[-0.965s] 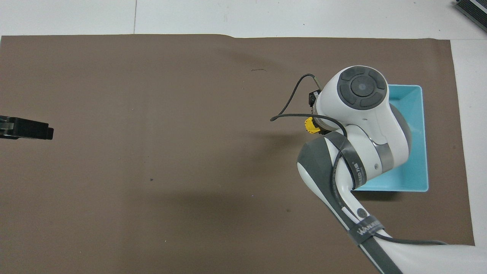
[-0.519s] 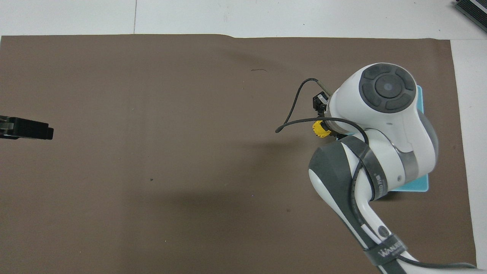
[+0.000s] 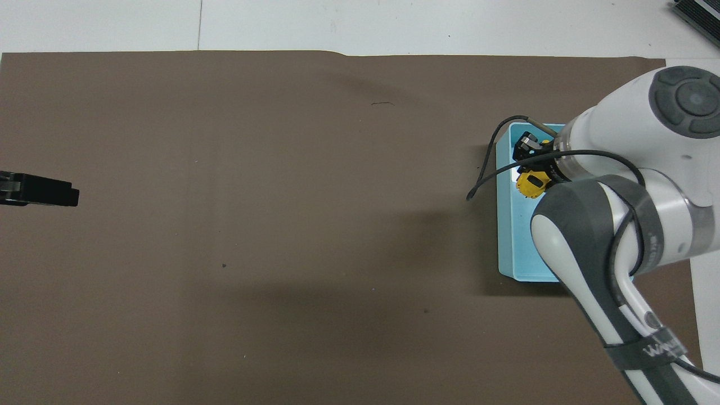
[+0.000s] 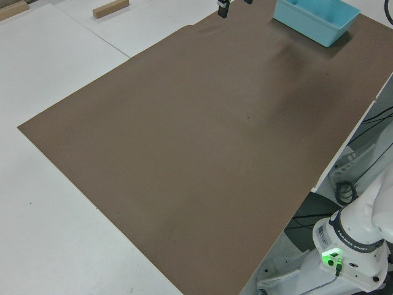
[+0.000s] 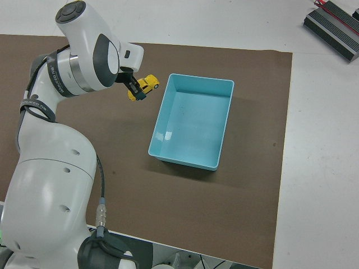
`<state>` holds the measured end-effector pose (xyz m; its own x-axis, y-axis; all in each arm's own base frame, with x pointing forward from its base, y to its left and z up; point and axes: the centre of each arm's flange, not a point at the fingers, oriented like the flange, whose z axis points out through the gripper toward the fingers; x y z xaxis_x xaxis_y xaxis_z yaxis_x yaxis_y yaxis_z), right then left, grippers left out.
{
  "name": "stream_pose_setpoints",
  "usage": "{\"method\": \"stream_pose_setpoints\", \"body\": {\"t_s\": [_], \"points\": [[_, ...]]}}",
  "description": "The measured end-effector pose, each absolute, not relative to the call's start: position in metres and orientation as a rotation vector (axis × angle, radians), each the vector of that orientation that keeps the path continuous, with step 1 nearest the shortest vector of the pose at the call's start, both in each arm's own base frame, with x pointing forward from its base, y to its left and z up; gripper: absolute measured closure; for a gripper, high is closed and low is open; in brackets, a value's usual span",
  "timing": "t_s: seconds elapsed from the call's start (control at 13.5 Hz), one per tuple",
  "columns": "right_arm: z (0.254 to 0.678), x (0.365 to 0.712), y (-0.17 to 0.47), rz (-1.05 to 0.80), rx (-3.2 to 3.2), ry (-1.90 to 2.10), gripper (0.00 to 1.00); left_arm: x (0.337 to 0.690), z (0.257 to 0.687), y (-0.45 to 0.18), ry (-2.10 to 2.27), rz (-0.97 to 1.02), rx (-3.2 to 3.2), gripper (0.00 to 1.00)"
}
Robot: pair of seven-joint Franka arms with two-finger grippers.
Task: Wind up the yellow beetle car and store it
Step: 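Lift the car with the right gripper and carry it over the box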
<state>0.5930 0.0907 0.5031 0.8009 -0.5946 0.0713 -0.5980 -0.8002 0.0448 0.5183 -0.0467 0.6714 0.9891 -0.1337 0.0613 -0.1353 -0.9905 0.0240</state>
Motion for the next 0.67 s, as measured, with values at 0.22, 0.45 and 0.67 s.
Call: {"method": "stream_pose_setpoints", "body": {"t_s": [0.22, 0.45, 0.67], "points": [[0.496, 0.593, 0.052, 0.034, 2.973, -0.727, 0.5, 0.518, 0.671, -0.047, -0.21, 0.093, 3.105, 0.0], [0.489, 0.589, 0.017, -0.005, 3.016, -0.484, 0.5, 0.518, 0.671, -0.047, -0.21, 0.093, 3.105, 0.0], [0.472, 0.581, -0.012, 0.036, 3.049, -0.279, 0.5, 0.518, 0.671, -0.047, -0.21, 0.093, 3.105, 0.0]]}}
